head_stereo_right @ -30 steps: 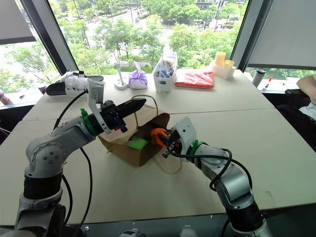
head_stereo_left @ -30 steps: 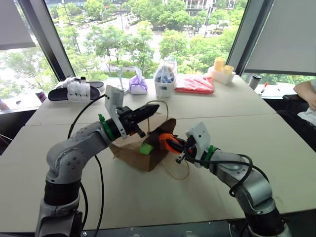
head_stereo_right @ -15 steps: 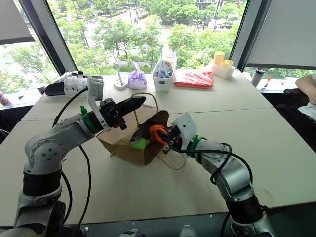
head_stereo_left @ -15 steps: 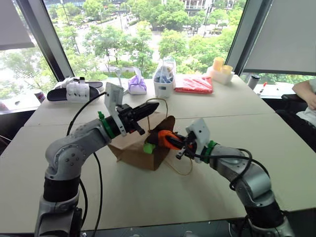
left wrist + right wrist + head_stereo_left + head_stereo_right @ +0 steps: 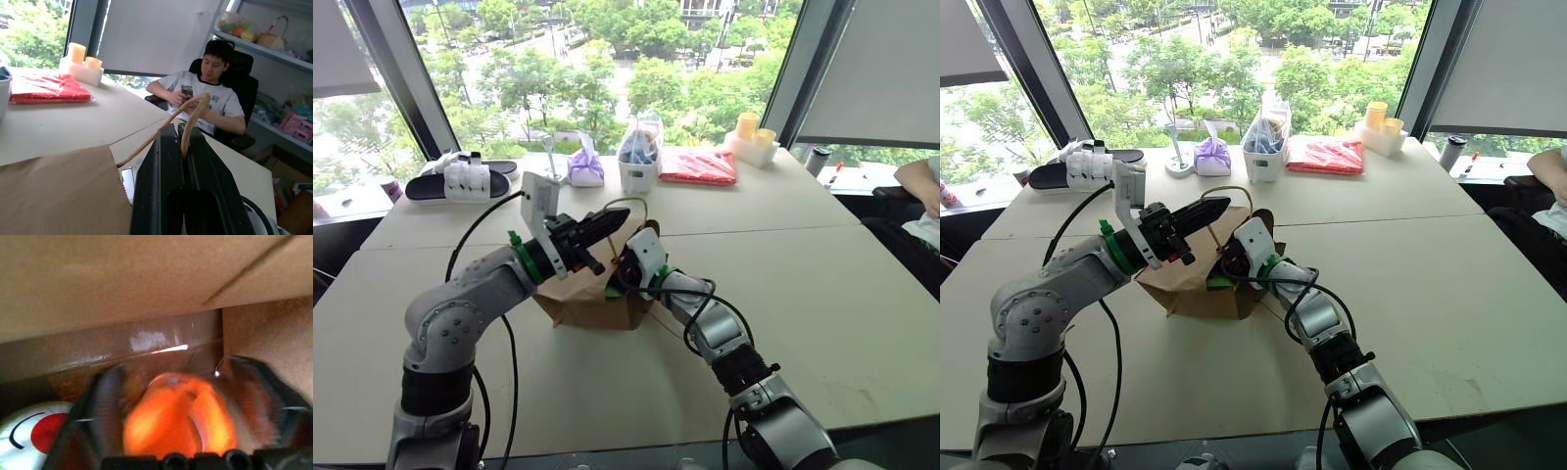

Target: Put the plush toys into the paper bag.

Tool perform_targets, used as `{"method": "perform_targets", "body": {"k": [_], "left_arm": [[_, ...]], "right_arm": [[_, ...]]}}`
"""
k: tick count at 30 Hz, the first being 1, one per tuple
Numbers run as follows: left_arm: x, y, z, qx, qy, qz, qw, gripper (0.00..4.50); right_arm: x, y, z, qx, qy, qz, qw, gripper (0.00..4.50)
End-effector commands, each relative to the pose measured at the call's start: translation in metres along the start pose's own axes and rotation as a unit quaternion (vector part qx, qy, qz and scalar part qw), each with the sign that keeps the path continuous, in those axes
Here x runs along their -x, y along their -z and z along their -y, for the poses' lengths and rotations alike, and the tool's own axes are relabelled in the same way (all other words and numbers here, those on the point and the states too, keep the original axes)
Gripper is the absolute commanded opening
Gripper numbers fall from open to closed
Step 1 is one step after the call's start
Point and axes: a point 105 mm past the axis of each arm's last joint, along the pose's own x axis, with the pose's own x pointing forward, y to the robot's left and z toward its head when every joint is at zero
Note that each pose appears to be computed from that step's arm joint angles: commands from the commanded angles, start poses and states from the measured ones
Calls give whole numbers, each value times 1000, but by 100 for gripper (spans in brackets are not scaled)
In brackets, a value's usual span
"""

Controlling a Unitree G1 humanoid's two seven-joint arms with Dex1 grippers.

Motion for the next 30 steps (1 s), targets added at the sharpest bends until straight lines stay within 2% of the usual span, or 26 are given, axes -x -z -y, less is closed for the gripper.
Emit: {"method": "perform_targets", "body": {"k": [1, 8, 10, 13, 20, 27, 30], "left_arm": [[4, -12, 5, -24, 6, 24, 999, 0], [5, -8, 1, -19, 11, 24, 999, 0], [5, -7, 0, -19, 13, 23, 999, 0], [4, -5, -1, -17, 17, 21, 999, 0], [0, -5, 0, -15, 27, 20, 999, 0], [-1, -5, 2, -18, 29, 16, 999, 0], [-1, -5, 2, -19, 27, 16, 999, 0]], "right_arm": [[21, -24, 9, 10, -4, 34, 999, 444], [89, -36, 8, 15, -39, 15, 999, 444], [104, -35, 10, 15, -38, 1, 999, 444], [119, -13, 25, 5, 2, -45, 999, 444], [125, 46, 41, -14, 53, -125, 991, 444], [119, 71, 49, -9, 71, -164, 984, 444], [116, 73, 46, 2, 62, -168, 984, 356]]}}
